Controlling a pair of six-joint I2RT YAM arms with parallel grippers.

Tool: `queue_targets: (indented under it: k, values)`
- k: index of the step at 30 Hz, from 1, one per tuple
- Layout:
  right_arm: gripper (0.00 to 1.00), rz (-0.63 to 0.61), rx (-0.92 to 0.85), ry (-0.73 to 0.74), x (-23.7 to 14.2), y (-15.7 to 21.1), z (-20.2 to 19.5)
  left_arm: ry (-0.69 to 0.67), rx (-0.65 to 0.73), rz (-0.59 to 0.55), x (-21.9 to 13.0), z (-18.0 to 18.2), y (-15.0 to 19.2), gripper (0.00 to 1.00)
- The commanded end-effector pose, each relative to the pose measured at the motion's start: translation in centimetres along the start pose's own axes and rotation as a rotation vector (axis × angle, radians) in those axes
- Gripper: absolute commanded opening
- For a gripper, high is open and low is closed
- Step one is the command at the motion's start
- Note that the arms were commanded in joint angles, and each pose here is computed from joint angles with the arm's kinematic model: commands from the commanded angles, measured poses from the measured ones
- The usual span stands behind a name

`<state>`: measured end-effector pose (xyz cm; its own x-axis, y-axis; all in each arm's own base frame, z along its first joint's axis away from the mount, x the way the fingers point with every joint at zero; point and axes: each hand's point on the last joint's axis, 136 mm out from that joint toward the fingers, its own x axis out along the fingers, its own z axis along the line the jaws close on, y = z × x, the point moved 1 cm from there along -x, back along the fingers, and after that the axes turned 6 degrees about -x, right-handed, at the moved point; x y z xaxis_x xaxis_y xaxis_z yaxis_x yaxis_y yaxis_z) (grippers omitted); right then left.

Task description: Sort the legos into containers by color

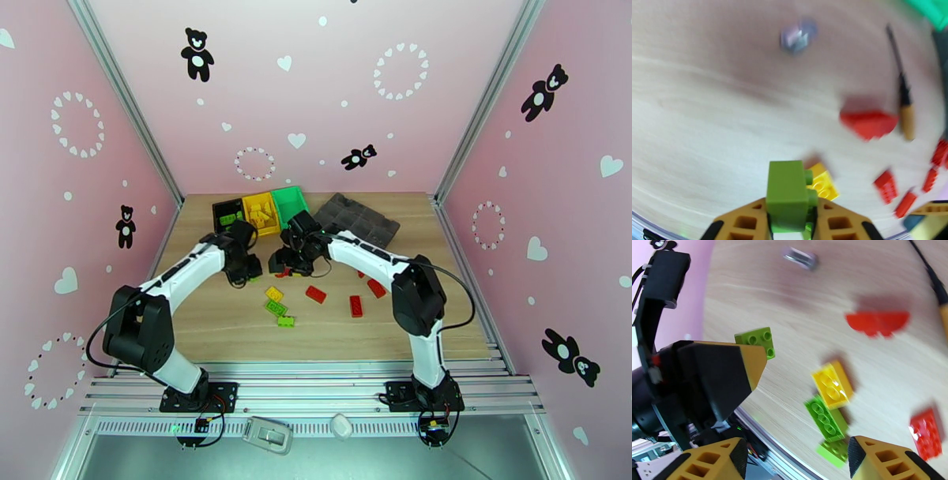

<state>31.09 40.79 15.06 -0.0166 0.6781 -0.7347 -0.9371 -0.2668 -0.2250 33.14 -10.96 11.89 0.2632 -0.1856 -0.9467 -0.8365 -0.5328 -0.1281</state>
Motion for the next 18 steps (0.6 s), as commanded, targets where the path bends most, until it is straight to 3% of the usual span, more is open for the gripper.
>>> queue_targets:
  k: [1,9,15,18]
  values:
    - [0.71,-0.047,0.010,-0.074,-0.6,-2.7,1.0,0.070,-0.048,-0.009,-1.9,-0.6,-2.3,0.26]
    - [0.71,-0.091,0.067,-0.089,-2.3,-5.1,-1.2,0.091,-0.171,-0.127,-3.3,0.0,-11.6,0.26]
    - [0.71,-0.102,0.085,-0.067,-3.5,-5.8,-2.5,0.063,-0.222,-0.181,-2.6,0.4,-18.5,0.27]
    - [0.71,-0.108,0.091,-0.055,-4.0,-6.0,-2.8,0.072,-0.211,-0.180,-1.9,-0.4,-20.9,0.33]
